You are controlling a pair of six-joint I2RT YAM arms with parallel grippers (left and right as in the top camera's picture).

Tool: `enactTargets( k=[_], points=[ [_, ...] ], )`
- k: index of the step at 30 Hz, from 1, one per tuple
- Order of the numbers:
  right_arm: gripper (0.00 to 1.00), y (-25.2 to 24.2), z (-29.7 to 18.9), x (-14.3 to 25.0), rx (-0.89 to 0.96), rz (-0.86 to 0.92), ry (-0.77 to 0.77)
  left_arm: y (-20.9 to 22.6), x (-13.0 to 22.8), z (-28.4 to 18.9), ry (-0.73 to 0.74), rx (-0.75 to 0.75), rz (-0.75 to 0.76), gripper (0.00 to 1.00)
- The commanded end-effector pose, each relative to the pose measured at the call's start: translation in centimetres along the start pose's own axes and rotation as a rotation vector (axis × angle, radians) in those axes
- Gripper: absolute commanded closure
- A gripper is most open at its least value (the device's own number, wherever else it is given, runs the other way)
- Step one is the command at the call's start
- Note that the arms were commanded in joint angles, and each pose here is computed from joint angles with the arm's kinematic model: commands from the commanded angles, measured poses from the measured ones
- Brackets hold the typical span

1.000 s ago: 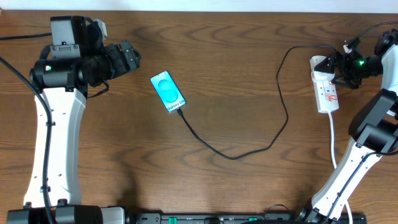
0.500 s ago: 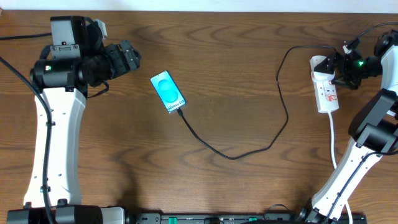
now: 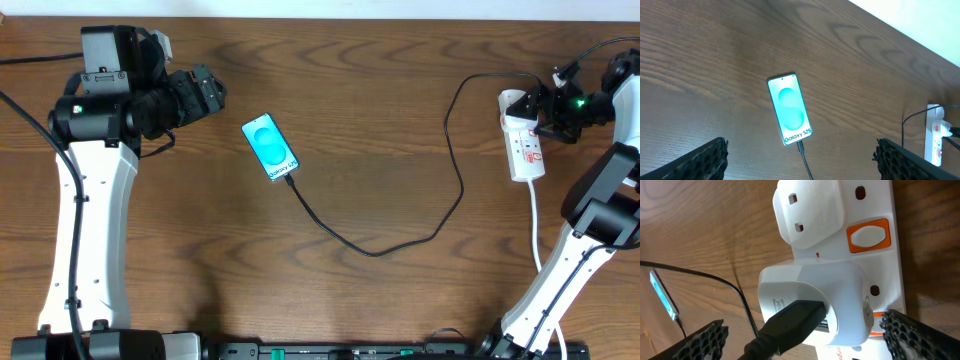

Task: Plug charger to phone and switch on socket
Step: 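Hold the right gripper pressed on the orange switch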

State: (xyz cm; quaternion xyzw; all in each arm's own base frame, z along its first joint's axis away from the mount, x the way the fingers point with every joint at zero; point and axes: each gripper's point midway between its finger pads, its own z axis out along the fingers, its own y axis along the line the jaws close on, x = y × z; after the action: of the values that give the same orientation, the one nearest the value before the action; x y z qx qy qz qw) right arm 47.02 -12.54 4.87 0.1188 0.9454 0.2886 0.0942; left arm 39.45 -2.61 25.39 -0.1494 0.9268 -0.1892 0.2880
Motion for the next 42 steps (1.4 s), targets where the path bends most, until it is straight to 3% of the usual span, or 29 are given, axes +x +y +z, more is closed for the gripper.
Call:
enactTargets(
  k=[1,42],
  points=[
    [0.01,0.3,2.1,1.5,-0.044,0.043,0.065,0.0,-0.2,-0.2,-0.009,-0.007,0.010,0.06],
    [0.01,2.8,2.5,1.6,-0.140,0.056,0.076,0.0,-0.2,-0.2,-0.009,-0.007,0.010,0.06]
  ],
)
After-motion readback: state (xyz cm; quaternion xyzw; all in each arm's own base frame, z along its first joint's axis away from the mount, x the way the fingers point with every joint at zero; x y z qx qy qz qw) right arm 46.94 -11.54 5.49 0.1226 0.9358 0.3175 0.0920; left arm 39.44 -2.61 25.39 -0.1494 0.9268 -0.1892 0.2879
